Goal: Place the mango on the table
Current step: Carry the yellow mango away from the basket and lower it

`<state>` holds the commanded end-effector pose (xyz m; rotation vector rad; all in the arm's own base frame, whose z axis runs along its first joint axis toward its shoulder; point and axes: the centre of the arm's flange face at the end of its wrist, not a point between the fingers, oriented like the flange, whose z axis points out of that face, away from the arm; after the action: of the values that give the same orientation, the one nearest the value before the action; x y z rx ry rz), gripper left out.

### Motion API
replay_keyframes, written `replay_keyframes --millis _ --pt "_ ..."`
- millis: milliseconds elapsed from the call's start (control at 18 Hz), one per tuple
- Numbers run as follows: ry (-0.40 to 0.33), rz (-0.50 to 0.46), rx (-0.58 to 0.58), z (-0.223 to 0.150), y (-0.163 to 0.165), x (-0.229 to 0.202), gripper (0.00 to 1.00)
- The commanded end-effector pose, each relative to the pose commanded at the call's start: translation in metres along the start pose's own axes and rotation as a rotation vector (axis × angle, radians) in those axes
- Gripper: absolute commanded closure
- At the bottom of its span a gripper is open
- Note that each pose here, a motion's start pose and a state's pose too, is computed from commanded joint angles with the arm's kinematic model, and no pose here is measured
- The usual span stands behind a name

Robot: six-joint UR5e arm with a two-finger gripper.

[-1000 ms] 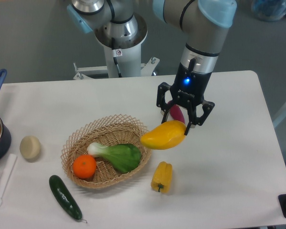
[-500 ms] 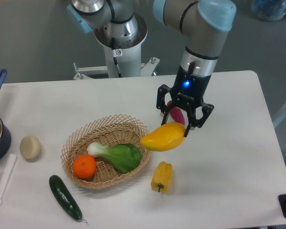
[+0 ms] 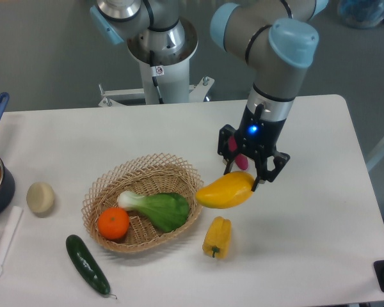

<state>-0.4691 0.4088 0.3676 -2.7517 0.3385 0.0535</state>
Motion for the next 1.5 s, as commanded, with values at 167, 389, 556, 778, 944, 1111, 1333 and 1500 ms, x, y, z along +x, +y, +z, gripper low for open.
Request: replay_keyframes --millis 167,389,556,778,944,1111,1333,1500 --pt "0.020 0.018 -0.058 0.022 0.021 -0.013 0.44" --pt "0.004 -0.032 -0.061 0.050 0.030 -0.035 0.44" --pt "-0.032 -0.101 -0.053 0.068 0.038 -0.049 0.44" --pt "-0.023 -0.168 -0.054 0.083 0.050 -0.058 0.44" --pt "-0.011 -0.187 -0.060 0.096 0.060 -0.066 0.44" --pt "0.007 -0.193 -0.067 0.113 0.065 -0.073 0.44" --pt "0.023 -0.195 -0.071 0.129 0.069 -0.079 0.44" --pt "0.032 -0.195 -0.074 0.136 0.071 -0.080 0.44"
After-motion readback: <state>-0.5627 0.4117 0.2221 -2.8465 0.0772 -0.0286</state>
